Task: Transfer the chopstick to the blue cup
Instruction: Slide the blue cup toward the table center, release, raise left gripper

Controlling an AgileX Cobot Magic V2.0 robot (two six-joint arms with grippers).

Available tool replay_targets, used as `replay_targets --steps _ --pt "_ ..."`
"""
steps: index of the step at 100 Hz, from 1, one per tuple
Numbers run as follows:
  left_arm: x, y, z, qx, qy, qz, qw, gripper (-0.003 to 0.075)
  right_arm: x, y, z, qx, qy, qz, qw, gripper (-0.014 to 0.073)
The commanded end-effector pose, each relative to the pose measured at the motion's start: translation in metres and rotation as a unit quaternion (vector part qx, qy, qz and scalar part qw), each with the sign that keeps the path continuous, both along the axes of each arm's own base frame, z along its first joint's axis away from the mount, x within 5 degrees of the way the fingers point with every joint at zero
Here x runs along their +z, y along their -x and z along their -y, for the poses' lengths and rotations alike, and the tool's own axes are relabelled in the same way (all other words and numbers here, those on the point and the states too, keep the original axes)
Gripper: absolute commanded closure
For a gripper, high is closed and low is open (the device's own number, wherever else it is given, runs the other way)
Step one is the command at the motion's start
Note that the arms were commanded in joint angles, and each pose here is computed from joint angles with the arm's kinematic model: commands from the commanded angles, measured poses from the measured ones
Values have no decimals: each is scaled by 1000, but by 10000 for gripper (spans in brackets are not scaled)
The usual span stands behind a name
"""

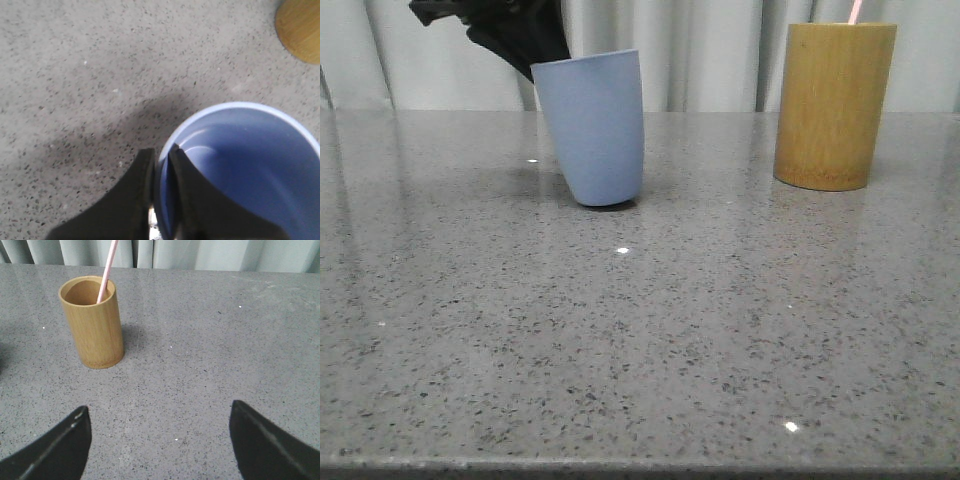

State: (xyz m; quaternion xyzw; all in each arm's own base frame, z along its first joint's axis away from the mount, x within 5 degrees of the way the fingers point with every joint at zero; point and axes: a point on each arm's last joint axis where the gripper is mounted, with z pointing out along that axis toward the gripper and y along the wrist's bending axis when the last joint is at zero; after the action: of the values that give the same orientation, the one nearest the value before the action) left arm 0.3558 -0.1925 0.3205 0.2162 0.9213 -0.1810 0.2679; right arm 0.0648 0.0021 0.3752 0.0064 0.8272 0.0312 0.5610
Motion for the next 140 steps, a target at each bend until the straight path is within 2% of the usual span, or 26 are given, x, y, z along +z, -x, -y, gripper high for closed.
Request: replay_targets --steps 1,33,41,55,66,75,81,96,116,140 --pt "32 7 3 -3 31 51 998 739 15 -4 0 -2 3 47 999 24" --pt "31 9 6 -9 29 46 998 734 15 -4 0 -2 3 47 999 24" --pt "31 9 6 -9 29 46 998 695 15 -4 0 -2 3 47 999 24" --pt "31 9 6 -9 29 46 998 529 15 -4 0 -2 3 47 999 24" --pt "31 10 6 -9 32 44 999 346 15 -4 0 -2 3 47 999 24" --pt "32 10 7 -8 37 42 998 238 15 -4 0 -2 3 47 999 24" --pt "33 10 7 -9 37 41 998 204 15 -4 0 -2 3 47 999 24" --pt "35 13 6 -16 33 29 999 199 15 -3 0 -2 3 44 999 24" --pt "58 19 3 -29 30 26 999 204 14 -3 0 -2 3 44 999 24" --pt "99 30 -40 14 41 76 996 206 14 -3 0 -2 4 41 999 24"
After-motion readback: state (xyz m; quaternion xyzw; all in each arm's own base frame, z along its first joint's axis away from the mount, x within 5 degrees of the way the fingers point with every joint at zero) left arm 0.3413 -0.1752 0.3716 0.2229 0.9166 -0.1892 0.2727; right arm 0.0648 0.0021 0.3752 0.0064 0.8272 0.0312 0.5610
